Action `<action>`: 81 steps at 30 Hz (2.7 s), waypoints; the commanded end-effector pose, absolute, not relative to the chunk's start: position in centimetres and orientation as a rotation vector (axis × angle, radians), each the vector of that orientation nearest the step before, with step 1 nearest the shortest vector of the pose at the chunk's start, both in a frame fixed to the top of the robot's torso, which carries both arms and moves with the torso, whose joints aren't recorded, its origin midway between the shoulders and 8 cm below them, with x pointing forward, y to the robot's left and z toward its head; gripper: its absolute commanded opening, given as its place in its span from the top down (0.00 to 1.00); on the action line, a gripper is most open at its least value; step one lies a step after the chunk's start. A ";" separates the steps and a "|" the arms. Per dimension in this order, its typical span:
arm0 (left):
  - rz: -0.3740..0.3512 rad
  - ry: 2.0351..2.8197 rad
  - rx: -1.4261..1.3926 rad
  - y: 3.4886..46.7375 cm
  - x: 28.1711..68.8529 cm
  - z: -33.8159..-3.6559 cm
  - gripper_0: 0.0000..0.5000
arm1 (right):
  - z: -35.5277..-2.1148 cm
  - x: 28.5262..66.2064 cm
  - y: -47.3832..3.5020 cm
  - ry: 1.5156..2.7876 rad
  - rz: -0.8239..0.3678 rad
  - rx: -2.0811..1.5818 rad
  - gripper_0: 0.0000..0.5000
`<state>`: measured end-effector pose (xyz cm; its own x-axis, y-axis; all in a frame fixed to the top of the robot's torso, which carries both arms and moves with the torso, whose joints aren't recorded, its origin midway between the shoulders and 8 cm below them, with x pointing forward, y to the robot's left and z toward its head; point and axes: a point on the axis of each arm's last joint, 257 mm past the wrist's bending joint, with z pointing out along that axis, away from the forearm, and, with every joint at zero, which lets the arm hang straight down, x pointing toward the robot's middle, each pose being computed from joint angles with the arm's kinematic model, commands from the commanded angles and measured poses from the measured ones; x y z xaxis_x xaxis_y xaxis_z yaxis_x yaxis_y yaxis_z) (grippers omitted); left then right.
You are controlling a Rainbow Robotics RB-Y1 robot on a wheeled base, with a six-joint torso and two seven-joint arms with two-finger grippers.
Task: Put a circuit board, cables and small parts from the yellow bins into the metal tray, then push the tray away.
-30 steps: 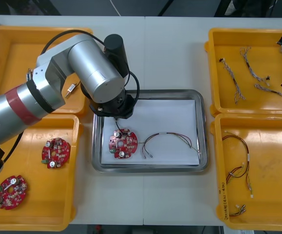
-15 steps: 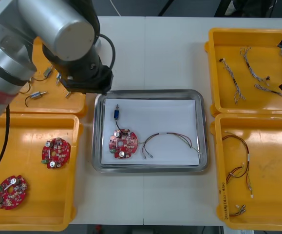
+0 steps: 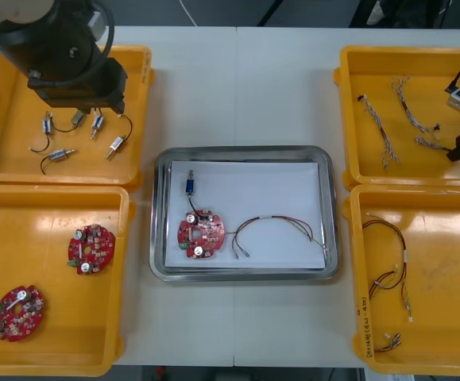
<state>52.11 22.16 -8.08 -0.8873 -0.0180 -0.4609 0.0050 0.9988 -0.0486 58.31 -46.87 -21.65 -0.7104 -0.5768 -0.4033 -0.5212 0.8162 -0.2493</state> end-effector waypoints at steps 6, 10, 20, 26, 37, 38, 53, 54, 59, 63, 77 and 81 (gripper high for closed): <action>0.082 2.640 0.011 30.8 53.8 -5.9 0.00 | -21.1 60.3 -45.8 2.464 -0.220 -0.866 0.00; 0.122 2.657 0.000 33.2 53.9 -6.1 0.00 | -21.3 60.2 -45.8 2.468 -0.224 -0.873 0.00; 0.123 2.685 -0.023 37.2 54.2 -7.0 0.00 | -22.1 59.5 -46.1 2.489 -0.222 -0.882 0.00; 0.119 2.649 -0.043 38.9 55.8 -7.7 0.00 | -22.2 59.1 -46.9 2.502 -0.232 -0.874 0.00; 0.078 2.576 -0.064 40.0 59.1 -9.6 0.00 | -22.6 58.6 -47.5 2.512 -0.234 -0.865 0.00; 0.071 2.576 -0.066 40.0 59.3 -9.9 0.00 | -22.6 58.5 -47.7 2.516 -0.235 -0.863 0.00; 0.092 2.586 0.026 41.1 61.0 -15.4 0.00 | -23.7 57.8 -47.9 2.533 -0.217 -0.853 1.00; 0.103 2.585 0.031 41.1 61.1 -15.5 0.00 | -23.7 57.8 -47.9 2.531 -0.214 -0.852 1.00; 0.119 2.583 0.038 40.9 61.4 -16.4 0.00 | -23.7 57.9 -47.6 2.526 -0.203 -0.847 1.00; 0.121 2.570 0.037 40.9 61.9 -17.2 0.00 | -23.0 58.4 -47.4 2.504 -0.204 -0.848 1.00; 0.141 2.567 0.070 39.9 62.4 -18.7 0.00 | -14.2 58.9 -44.7 2.416 -0.276 -1.066 1.00; 0.148 2.557 0.077 40.1 62.5 -19.7 0.00 | -11.2 57.4 -43.5 2.433 -0.261 -1.093 1.00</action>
<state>61.98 41.20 -19.01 -0.8429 0.0453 -0.5362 -0.0119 0.9946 0.1028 57.81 -43.00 -14.30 -0.5943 -0.7282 -0.3415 -0.6618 0.6840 -0.3068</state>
